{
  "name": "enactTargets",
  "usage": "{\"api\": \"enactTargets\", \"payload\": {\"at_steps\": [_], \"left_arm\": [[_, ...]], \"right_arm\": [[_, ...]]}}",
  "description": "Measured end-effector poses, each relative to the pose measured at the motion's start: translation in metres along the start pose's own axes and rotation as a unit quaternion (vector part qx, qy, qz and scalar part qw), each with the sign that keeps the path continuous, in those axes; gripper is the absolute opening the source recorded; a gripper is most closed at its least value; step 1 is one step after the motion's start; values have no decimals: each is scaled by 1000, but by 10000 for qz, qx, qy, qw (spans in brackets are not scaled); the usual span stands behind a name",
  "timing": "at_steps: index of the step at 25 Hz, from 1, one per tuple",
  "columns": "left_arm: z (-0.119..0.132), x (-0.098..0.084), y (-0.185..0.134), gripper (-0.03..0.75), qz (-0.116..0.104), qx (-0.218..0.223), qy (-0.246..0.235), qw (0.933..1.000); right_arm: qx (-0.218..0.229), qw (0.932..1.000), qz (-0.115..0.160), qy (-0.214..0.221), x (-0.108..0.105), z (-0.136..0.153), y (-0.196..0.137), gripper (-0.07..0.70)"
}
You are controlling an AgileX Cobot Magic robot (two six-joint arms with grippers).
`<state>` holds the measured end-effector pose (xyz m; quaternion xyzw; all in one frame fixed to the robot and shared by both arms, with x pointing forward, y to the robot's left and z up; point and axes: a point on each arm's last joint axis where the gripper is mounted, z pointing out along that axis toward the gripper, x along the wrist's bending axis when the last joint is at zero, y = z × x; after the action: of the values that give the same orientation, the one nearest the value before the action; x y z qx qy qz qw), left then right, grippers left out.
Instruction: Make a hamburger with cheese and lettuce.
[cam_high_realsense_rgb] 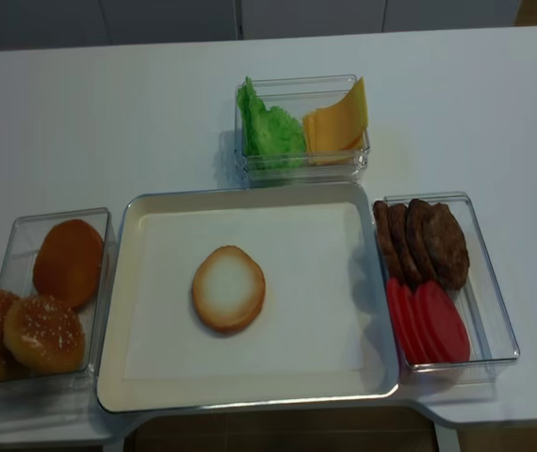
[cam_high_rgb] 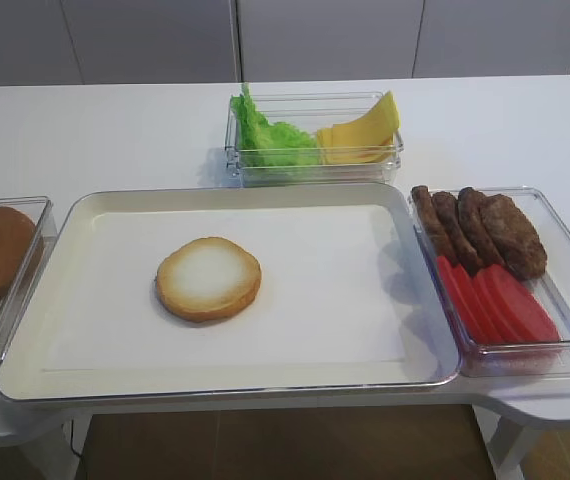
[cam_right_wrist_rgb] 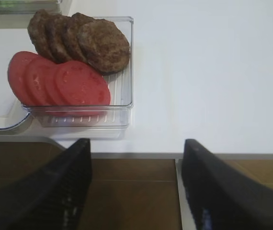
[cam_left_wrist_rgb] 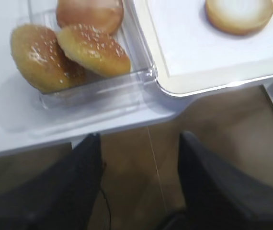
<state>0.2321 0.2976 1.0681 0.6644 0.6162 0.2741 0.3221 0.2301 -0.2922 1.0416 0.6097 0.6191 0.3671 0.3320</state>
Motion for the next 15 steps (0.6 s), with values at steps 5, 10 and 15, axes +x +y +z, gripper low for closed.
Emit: {"api": "enactTargets", "payload": {"at_steps": [5,10,15], "left_arm": [[-14,1,-14,382,54,-564,107,9983],[-16,5,-19,373,-34,-662,280,9974],[-1,7,-25,373,-208,-387,375,9983]], "right_arm": [[0,10000,0,0,0,0,0,449],[0,10000,0,0,0,0,0,449],[0,10000,0,0,0,0,0,449]]}}
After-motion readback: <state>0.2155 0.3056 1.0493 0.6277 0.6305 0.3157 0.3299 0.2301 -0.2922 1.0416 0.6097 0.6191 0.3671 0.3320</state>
